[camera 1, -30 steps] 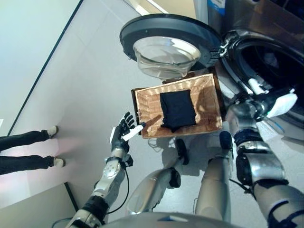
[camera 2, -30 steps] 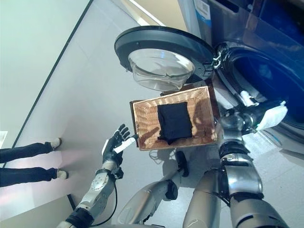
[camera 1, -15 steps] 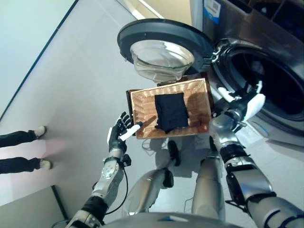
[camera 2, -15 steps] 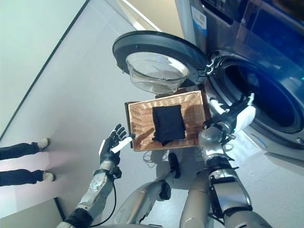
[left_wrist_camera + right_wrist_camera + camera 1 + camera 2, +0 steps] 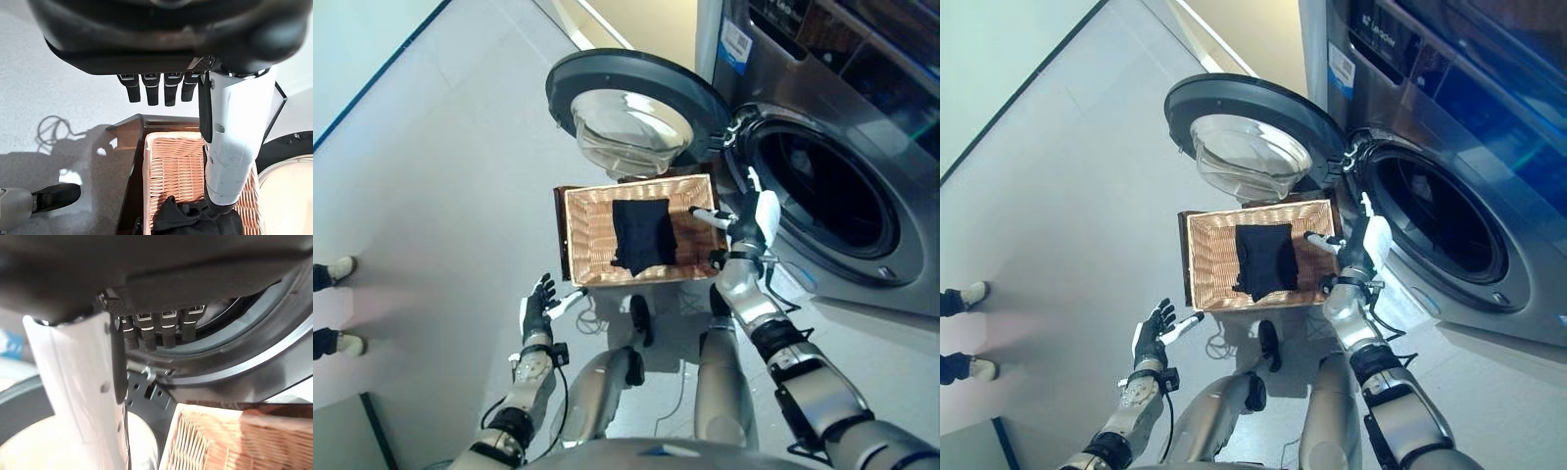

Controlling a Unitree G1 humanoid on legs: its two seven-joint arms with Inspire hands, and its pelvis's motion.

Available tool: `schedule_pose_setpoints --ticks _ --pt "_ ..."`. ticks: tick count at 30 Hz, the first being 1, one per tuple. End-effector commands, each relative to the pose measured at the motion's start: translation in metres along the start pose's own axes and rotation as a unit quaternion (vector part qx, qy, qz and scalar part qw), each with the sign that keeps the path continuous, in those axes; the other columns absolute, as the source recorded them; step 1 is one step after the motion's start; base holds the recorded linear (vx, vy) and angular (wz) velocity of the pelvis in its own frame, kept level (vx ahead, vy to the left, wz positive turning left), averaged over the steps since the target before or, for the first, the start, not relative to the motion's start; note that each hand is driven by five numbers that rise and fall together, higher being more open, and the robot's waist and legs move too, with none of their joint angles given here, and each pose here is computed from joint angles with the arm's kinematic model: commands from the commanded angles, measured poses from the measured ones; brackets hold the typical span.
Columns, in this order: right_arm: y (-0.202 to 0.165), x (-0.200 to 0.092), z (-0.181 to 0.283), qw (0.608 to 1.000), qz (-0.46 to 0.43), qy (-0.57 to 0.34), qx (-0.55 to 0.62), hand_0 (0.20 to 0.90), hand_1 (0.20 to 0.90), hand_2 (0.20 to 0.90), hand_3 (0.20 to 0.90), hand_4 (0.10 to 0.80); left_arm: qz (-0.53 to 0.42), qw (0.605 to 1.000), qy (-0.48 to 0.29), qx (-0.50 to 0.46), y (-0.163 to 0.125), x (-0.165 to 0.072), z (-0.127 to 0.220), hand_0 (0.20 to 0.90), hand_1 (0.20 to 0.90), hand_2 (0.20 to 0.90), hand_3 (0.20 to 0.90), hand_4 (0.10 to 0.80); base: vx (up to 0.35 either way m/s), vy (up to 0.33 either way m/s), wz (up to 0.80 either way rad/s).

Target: Pick up the clothes and place them into the washing machine

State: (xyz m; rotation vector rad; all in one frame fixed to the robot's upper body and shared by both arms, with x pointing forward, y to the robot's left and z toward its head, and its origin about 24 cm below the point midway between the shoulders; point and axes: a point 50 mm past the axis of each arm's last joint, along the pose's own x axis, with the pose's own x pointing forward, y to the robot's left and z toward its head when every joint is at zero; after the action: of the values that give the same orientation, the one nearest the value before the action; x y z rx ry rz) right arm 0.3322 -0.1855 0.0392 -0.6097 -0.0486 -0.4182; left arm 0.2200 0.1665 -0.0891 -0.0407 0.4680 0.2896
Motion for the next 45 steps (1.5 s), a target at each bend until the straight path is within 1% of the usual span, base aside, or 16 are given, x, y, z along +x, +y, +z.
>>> schedule_pose_setpoints --ticks 1,4,16,24,25,30,35,45 --pt "0.01 0.003 0.049 0.993 0.021 -0.114 0.032 0.9 0.9 0.9 0.9 0.8 0.024 0.997 -0.069 -0.009 0.007 0.012 0.031 0.9 0.9 0.9 0.9 0.8 -0.01 -0.007 0.06" --pt "0.022 -0.001 0.062 0.989 0.049 -0.131 0.041 0.9 0.9 0.9 0.9 0.8 0.022 0.995 -0.092 -0.007 0.006 0.014 0.042 0.9 0.9 0.9 0.9 0.8 -0.021 -0.009 0.06" --pt "0.04 0.005 0.082 0.985 0.088 -0.141 0.04 0.9 0.9 0.9 0.9 0.8 0.002 0.988 -0.155 -0.003 -0.008 0.018 0.074 0.9 0.9 0.9 0.9 0.8 -0.028 0.013 0.07" --pt "0.041 0.012 0.079 0.989 0.087 -0.095 0.069 0.9 0.9 0.9 0.9 0.8 0.001 0.98 -0.199 -0.028 -0.008 0.017 0.096 0.9 0.9 0.9 0.9 0.8 -0.042 0.008 0.13" --pt "0.04 0.014 0.082 0.988 0.086 -0.091 0.088 0.9 0.9 0.9 0.9 0.8 -0.003 0.975 -0.217 -0.039 -0.007 0.014 0.103 0.9 0.9 0.9 0.9 0.8 -0.04 0.041 0.16" --pt "0.044 0.014 0.086 0.986 0.092 -0.081 0.109 0.9 0.9 0.9 0.9 0.8 -0.005 0.974 -0.222 -0.044 -0.006 0.012 0.105 0.9 0.9 0.9 0.9 0.8 -0.03 0.031 0.05" --pt "0.053 0.012 0.095 0.979 0.111 -0.059 0.16 0.9 0.9 0.9 0.9 0.8 -0.003 0.974 -0.219 -0.051 -0.007 0.014 0.107 0.9 0.9 0.9 0.9 0.8 -0.02 0.039 0.01" --pt "0.066 0.013 0.118 0.974 0.148 -0.071 0.156 0.9 0.9 0.9 0.9 0.8 -0.006 0.97 -0.233 -0.071 -0.004 0.011 0.114 0.9 0.9 0.9 0.9 0.8 -0.001 0.003 0.0"
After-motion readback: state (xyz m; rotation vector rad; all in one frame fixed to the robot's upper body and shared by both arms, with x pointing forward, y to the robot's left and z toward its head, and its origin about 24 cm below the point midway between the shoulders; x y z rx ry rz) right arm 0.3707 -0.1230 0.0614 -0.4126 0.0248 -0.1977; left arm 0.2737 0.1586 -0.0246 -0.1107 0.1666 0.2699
